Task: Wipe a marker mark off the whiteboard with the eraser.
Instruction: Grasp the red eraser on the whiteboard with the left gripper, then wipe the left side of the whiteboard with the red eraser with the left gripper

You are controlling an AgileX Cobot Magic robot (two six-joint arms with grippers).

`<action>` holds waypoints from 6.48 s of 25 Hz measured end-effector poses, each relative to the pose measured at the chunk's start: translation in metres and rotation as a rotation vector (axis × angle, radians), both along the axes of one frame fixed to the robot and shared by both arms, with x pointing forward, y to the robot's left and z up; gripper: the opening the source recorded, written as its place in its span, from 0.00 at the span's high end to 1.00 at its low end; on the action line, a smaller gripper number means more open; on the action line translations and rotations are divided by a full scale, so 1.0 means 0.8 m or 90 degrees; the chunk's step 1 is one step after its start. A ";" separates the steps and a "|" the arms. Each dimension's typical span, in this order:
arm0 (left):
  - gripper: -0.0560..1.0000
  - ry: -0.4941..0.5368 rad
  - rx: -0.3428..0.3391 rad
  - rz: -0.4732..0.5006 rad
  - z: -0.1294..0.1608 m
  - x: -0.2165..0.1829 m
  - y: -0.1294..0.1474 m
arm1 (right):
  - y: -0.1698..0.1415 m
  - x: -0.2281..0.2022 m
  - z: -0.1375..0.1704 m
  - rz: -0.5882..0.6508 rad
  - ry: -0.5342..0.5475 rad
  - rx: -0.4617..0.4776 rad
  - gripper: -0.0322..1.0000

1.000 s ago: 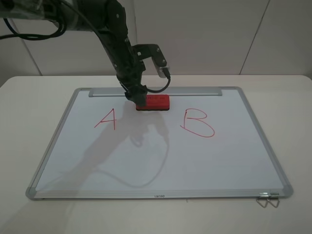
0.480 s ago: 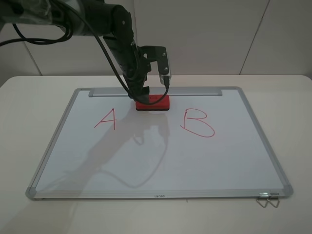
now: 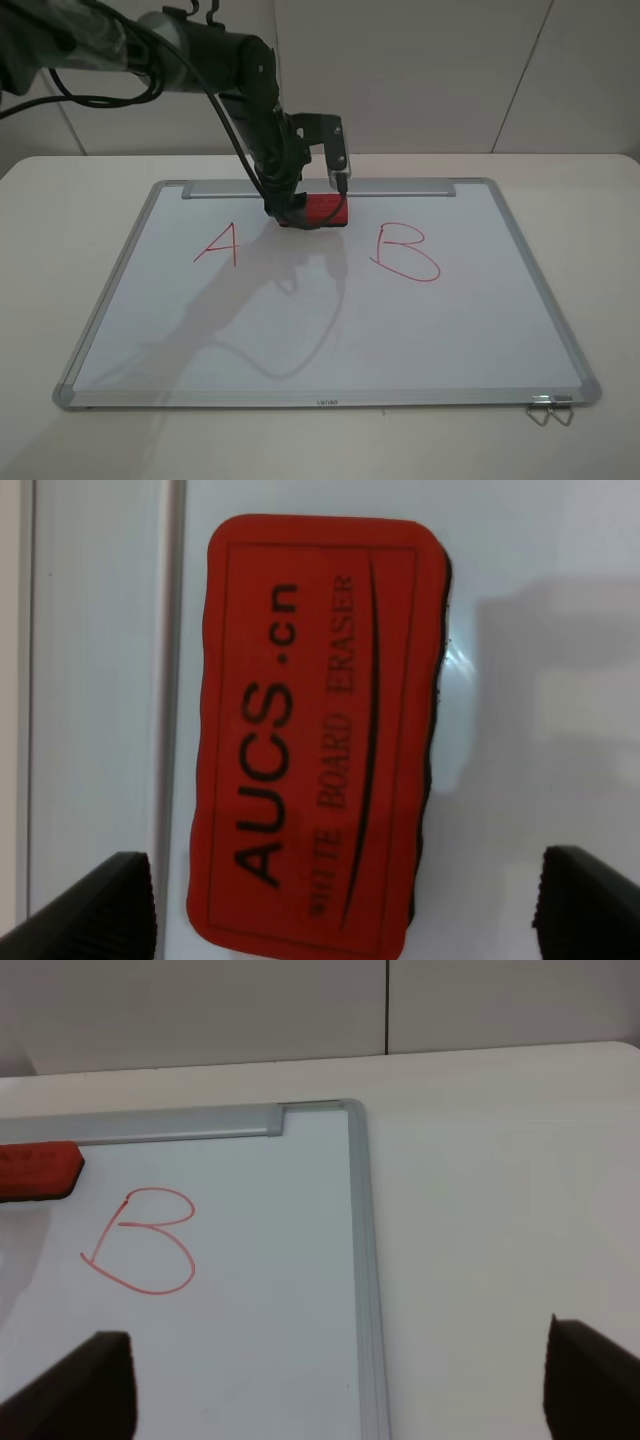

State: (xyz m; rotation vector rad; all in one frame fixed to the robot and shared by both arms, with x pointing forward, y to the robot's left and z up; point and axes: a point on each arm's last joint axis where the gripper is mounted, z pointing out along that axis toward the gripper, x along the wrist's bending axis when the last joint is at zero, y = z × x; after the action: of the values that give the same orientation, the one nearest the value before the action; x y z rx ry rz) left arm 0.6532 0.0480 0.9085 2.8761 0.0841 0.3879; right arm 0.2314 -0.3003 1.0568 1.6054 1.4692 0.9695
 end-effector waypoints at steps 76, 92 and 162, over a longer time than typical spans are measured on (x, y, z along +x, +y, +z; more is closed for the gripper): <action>0.43 0.068 -0.089 0.229 0.003 -0.002 -0.003 | 0.000 0.000 0.000 0.000 0.000 0.000 0.27; 0.43 0.143 -0.052 0.658 0.051 -0.028 0.033 | 0.000 0.000 0.000 0.000 0.000 0.000 0.27; 0.43 0.038 -0.032 0.565 -0.046 -0.089 0.095 | 0.000 0.000 0.000 0.000 0.000 0.000 0.27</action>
State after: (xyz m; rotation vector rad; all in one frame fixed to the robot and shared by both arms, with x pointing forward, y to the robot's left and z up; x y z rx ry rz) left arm 0.5819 0.1240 0.8714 2.6307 1.3660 0.4249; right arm 0.2314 -0.3002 1.0568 1.6055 1.4693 0.9699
